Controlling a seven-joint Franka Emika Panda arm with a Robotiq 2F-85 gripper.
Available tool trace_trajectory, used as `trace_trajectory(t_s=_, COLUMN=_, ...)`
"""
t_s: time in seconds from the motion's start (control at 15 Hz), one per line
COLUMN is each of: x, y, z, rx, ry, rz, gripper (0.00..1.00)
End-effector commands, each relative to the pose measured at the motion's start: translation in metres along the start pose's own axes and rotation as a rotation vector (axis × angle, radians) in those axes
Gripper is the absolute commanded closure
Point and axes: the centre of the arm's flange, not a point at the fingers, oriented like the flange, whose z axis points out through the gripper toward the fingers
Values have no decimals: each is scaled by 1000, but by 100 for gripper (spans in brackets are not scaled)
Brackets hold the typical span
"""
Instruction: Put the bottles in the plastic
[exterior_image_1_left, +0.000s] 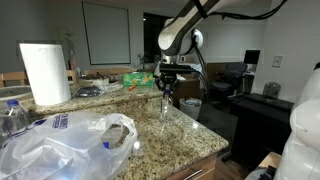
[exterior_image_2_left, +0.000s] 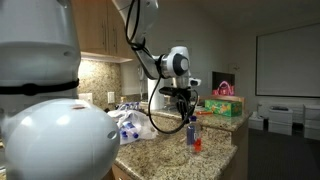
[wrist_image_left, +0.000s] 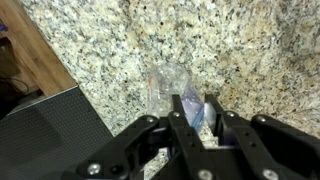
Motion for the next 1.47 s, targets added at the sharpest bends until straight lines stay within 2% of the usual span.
trace_trajectory(t_s=0.0, x=-2, y=7, z=-17, rx=-16, ry=8, rz=56, gripper=42)
trace_trajectory(t_s=0.33, x=20, y=10, z=-28, rx=-12, ry=15, rz=90, gripper=8)
trace_trajectory(t_s=0.47, x=28, y=11, z=-29, rx=-10, ry=-1, rz=93, gripper=0)
trace_trajectory(t_s=0.53, x=32, y=11, z=-28, rx=-9, ry=-14, rz=93, gripper=15)
trace_trajectory(t_s=0.6, x=34, y=12, z=-26, rx=-12, ry=-23, rz=95, gripper=23)
trace_trajectory(t_s=0.67, x=37, y=12, z=-24, rx=-9, ry=-34, rz=90, gripper=27)
trace_trajectory(t_s=0.8, x=40, y=11, z=-18, rx=-6, ry=-54, rz=90, gripper=49)
trace_trajectory(t_s=0.87, x=41, y=11, z=-15, rx=-5, ry=-62, rz=90, gripper=56)
trace_trajectory(t_s=1.07, x=43, y=10, z=-8, rx=-11, ry=-81, rz=93, gripper=68)
trace_trajectory(t_s=1.4, x=44, y=8, z=-4, rx=-9, ry=-97, rz=93, gripper=71)
